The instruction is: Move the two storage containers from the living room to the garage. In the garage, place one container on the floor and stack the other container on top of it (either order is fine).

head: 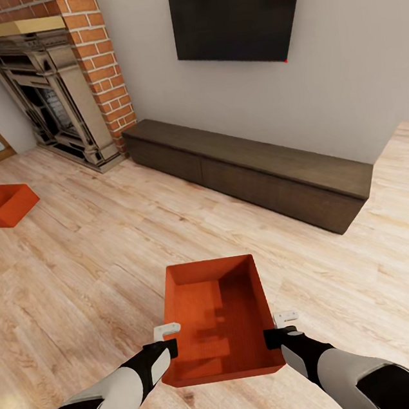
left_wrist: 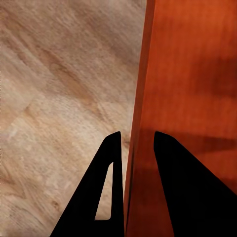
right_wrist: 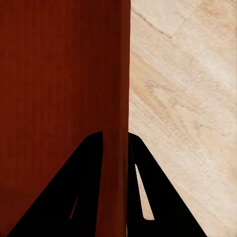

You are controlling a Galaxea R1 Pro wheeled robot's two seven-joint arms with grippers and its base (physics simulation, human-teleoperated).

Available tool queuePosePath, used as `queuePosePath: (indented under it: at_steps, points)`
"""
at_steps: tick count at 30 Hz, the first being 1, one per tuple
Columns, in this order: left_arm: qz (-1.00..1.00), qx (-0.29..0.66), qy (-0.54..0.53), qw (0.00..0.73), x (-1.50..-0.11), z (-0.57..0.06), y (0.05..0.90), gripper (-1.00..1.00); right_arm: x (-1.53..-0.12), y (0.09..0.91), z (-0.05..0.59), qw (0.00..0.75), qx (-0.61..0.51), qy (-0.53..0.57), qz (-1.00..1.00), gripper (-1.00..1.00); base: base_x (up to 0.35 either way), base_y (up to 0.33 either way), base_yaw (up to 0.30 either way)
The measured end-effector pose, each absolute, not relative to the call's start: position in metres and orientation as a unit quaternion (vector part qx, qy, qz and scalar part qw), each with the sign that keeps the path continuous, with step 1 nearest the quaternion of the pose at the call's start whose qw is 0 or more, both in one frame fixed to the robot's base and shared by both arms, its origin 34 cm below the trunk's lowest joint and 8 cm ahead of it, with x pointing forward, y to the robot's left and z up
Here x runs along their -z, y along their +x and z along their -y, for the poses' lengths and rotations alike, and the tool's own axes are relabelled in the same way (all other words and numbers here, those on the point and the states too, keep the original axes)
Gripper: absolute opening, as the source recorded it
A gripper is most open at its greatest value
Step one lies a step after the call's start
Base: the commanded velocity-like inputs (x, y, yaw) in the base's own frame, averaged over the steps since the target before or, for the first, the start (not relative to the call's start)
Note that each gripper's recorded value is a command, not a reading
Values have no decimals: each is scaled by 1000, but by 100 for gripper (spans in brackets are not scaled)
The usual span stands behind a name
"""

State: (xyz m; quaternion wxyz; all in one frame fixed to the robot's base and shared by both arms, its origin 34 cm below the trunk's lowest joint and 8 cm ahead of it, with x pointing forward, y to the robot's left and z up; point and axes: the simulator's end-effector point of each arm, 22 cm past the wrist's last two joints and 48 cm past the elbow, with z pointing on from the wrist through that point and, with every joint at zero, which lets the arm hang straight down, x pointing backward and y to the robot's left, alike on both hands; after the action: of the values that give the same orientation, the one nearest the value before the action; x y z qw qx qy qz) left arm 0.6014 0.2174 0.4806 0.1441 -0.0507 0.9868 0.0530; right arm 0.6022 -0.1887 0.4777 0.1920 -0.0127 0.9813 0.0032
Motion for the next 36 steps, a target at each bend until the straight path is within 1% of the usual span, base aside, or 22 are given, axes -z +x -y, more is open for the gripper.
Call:
queuePosePath:
  at_steps: [36]
  points:
    - [-987,-53,-51,144,-535,-217,600,-100,-532,600,189,191,-3,-13,-981,-100,0,0,0]
